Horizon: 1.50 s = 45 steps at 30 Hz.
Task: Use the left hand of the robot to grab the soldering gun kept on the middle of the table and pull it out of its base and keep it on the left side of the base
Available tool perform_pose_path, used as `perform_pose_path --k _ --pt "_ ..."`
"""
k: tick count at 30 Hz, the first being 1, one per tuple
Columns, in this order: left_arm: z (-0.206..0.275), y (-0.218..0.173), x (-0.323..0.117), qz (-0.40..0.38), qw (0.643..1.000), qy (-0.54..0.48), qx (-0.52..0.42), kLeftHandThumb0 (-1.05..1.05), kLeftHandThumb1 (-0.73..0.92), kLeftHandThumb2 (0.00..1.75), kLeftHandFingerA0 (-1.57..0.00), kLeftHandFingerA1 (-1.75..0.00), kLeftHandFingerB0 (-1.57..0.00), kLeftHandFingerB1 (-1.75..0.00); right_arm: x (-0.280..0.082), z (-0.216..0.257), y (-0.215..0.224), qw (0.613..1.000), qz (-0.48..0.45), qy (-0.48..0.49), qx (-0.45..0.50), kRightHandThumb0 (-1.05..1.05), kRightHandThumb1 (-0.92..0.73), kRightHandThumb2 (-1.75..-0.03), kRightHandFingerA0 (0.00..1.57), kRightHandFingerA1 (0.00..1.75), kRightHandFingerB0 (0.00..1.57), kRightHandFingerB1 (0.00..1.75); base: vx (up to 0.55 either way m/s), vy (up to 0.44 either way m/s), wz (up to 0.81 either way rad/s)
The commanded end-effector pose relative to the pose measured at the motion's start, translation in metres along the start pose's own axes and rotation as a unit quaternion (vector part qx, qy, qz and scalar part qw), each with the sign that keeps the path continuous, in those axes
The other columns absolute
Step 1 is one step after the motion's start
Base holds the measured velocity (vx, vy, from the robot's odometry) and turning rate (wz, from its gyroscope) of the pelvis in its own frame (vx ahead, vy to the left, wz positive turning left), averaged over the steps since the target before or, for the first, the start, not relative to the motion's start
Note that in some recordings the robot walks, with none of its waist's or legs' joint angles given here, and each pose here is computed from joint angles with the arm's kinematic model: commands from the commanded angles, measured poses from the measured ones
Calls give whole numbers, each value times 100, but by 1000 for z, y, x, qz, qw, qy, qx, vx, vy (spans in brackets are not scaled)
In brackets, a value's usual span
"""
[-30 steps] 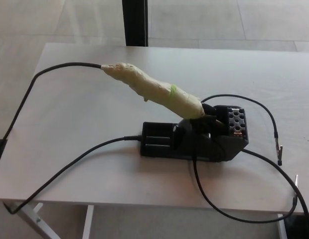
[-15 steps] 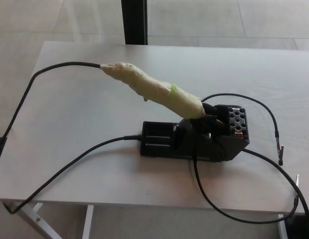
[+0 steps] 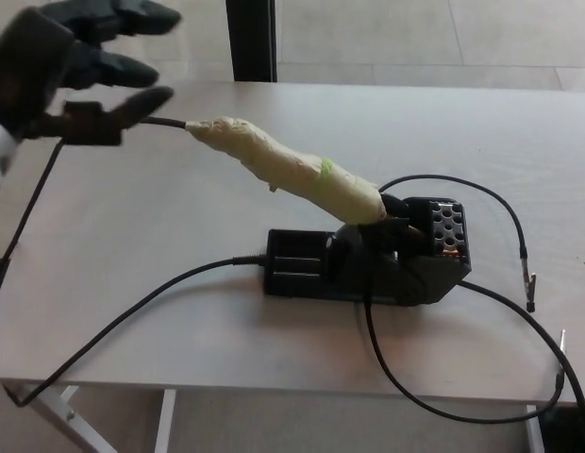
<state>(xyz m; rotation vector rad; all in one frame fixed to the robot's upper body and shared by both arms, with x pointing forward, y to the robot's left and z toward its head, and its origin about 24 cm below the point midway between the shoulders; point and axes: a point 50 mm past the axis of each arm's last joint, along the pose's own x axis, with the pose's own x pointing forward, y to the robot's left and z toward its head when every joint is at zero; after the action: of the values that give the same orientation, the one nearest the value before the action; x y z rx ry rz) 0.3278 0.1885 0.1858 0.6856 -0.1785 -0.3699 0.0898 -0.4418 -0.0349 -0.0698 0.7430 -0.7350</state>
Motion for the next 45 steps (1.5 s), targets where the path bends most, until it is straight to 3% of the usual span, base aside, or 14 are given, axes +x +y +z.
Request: perform_pose_path --k 1,4,5,7,8,12,26,27,35,39,41,42,44,45 --pt "37 -44 20 -135 976 -10 168 -55 68 61 -57 -57 -43 -44 0 15 -12 1000 -2 -24 -3 -105 -63 -81 76 150 0 139 0 0 0" --pt "48 -50 26 -140 967 -30 210 -56 68 61 -55 -61 -47 -47 0 18 -11 1000 0 -28 3 -105 -59 -84 73 151 0 144 0 0 0" --pt "52 -53 28 -145 961 -35 233 -56 69 61 -55 -62 -47 -46 0 18 -11 1000 1 -28 5 -105 -42 -121 90 133 0 88 0 0 0" --pt "53 -54 29 -148 959 -35 239 -56 69 61 -55 -62 -47 -46 1 19 -11 1000 -1 -28 5 -105 -42 -121 90 133 0 88 0 0 0" --pt "54 -55 30 -155 956 -40 247 -55 69 61 -55 -61 -47 -46 1 21 -11 1000 1 -30 -4 -105 -63 -79 78 152 0 134 0 0 0" --pt "59 -59 33 -168 943 -59 280 -55 68 61 -60 -64 -51 -48 1 21 -10 1000 -1 -29 -7 -105 -62 -80 83 142 0 141 0 0 0" --pt "43 -71 30 -280 852 26 441 -63 77 63 -47 -48 -40 -39 2 24 -7 999 9 -34 -7 -105 -57 -86 83 143 0 144 0 0 0" --pt "40 -72 29 -288 848 36 443 -63 76 63 -45 -48 -38 -38 2 24 -7 999 12 -36 -17 -105 -41 -113 86 128 13 94 0 0 0" --pt "31 -81 23 -318 804 57 499 -75 68 66 -30 -51 -29 -37 3 27 -7 999 7 -36 -13 -105 -63 -77 93 143 0 138 0 0 0" --pt "30 -83 23 -276 830 18 484 -61 73 62 -44 -53 -33 -39 3 30 -7 999 11 -40 -10 -105 -59 -84 90 137 0 144 0 0 0" --pt "32 -84 23 -244 849 -19 469 -56 57 94 -52 -67 -33 -54 3 30 -6 999 10 -39 -14 -105 -56 -92 93 137 0 144 0 0 0" --pt "32 -85 23 -224 864 -45 449 -52 70 60 -68 -68 -43 -47 3 30 -6 999 11 -40 -17 -105 -46 -123 92 122 0 87 0 0 0" --pt "32 -86 23 -208 876 -59 431 -49 69 60 -79 -78 -43 -48 3 30 -6 999 10 -40 -18 -105 -45 -123 92 123 0 88 0 0 0" --pt "33 -87 23 -189 883 -77 423 -45 70 61 -93 -113 -48 -50 3 30 -6 999 8 -40 -16 -105 -57 -89 104 133 0 148 0 0 0"
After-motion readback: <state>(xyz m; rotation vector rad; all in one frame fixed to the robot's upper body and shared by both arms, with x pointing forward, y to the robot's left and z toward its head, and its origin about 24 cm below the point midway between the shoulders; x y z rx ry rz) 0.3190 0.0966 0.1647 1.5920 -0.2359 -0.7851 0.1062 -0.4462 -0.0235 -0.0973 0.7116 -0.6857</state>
